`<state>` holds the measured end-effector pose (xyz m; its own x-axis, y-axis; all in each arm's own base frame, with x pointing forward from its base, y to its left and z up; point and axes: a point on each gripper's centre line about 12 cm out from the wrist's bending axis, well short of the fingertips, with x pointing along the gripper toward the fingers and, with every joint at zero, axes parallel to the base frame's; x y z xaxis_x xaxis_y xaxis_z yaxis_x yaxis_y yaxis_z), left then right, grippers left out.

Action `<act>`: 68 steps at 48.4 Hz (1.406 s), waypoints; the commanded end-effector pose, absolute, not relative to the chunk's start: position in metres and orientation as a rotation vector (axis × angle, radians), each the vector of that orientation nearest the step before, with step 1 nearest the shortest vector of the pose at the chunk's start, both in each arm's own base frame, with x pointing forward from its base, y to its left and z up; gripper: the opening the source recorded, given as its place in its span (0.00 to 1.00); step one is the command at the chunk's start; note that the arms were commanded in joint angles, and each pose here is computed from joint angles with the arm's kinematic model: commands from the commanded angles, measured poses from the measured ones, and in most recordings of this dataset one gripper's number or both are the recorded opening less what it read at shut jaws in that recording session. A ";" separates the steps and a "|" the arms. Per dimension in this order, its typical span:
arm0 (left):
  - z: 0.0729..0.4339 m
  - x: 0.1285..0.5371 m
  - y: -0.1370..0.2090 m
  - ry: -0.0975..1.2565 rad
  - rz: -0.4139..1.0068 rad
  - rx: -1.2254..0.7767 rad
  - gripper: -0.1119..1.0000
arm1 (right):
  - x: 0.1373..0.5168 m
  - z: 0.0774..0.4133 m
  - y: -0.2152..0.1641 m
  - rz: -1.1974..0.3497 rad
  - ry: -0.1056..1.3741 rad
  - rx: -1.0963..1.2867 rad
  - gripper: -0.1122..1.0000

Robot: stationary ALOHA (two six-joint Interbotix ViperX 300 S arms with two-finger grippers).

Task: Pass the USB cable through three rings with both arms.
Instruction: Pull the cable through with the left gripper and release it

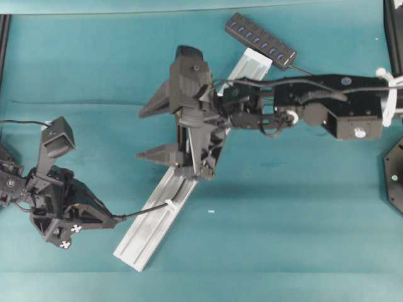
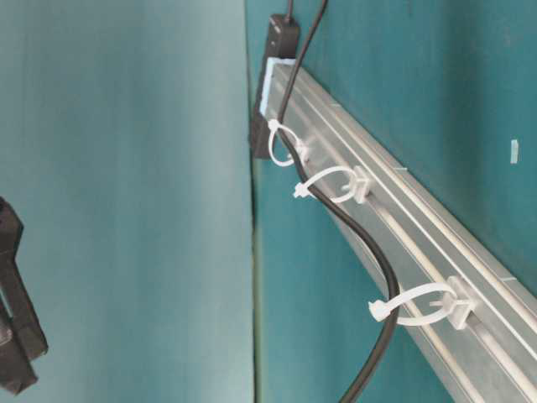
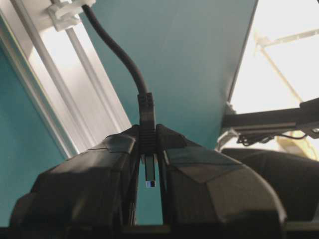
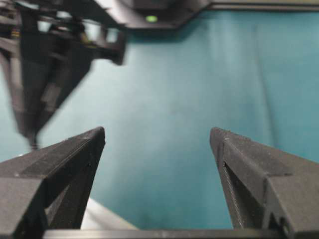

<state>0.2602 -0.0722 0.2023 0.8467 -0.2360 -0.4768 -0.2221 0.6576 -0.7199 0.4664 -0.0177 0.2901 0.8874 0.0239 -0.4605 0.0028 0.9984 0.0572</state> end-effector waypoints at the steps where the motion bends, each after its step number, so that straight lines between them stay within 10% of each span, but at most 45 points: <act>1: 0.211 0.262 -0.074 0.551 -0.031 -0.864 0.20 | 0.466 0.299 -0.023 -0.012 0.450 0.097 0.87; 49: 0.210 0.258 -0.072 0.552 -0.029 -0.860 0.20 | 0.469 0.302 -0.028 -0.043 0.416 0.153 0.87; 63: 0.212 0.258 -0.072 0.544 -0.039 -0.840 0.88 | 0.470 0.303 -0.026 -0.039 0.414 0.161 0.87; 68: 0.214 0.257 -0.072 0.537 -0.048 -0.817 0.97 | 0.470 0.301 -0.023 -0.033 0.419 0.159 0.87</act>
